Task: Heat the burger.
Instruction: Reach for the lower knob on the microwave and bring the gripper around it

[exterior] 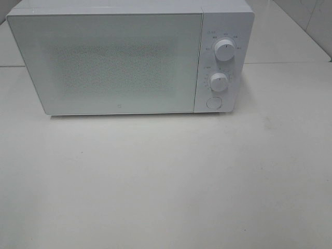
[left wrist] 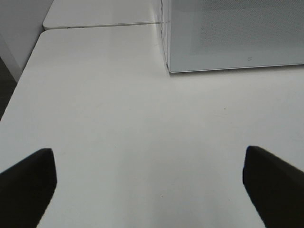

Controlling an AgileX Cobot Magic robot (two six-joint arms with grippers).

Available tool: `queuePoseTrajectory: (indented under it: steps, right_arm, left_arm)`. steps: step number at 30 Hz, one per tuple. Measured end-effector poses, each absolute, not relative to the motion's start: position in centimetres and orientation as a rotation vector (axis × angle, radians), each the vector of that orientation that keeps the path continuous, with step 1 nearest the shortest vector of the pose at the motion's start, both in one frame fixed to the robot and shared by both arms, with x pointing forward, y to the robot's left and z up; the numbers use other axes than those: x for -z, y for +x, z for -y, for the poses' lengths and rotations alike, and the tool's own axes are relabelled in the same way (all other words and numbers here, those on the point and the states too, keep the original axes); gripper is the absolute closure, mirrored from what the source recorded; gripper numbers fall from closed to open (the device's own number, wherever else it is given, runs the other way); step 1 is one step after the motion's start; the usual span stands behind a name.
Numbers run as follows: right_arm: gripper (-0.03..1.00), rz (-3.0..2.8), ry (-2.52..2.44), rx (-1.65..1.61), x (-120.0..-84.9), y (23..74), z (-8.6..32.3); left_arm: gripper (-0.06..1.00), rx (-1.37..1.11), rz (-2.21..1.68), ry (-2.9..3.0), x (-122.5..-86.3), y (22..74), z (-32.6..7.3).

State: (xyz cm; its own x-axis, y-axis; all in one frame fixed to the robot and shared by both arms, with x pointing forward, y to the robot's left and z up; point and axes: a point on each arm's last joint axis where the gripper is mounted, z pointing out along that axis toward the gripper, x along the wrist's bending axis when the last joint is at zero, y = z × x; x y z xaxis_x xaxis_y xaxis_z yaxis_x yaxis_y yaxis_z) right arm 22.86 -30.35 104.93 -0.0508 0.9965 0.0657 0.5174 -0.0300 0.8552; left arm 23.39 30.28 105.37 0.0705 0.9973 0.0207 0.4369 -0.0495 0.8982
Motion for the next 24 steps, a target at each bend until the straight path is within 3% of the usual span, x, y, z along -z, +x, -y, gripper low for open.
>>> queuePoseTrajectory:
  steps: [24]
  right_arm:
    - [0.23,-1.489,1.476,-1.088,-107.4,25.0,30.3]
  left_arm:
    - [-0.05,-0.952,-1.475,1.588,-105.4,23.4,-30.3]
